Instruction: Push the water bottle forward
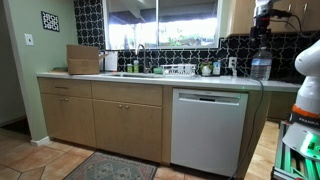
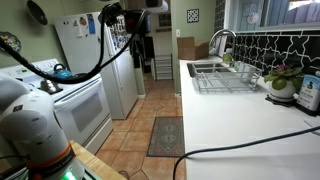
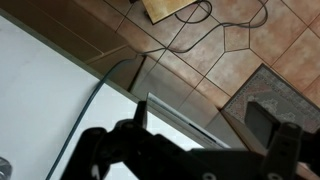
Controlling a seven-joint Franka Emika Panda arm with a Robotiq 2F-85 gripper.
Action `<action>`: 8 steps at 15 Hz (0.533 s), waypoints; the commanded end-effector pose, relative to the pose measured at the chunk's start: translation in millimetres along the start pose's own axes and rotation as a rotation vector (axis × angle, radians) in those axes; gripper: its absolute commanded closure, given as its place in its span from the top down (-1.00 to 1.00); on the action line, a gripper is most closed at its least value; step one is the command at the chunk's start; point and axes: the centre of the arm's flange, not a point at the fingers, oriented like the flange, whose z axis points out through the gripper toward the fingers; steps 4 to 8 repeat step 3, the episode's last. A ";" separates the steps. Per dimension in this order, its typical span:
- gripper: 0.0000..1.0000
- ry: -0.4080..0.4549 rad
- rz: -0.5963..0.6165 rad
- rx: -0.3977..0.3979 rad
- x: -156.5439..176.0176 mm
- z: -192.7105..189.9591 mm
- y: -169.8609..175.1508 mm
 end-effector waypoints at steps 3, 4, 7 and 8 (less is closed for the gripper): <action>1.00 0.003 -0.014 0.005 -2.9 0.5 -1.0; 1.00 0.003 -0.014 0.005 -2.9 0.5 -1.0; 1.00 0.003 -0.014 0.005 -2.9 0.5 -1.0; 1.00 0.003 -0.014 0.005 -2.9 0.5 -1.0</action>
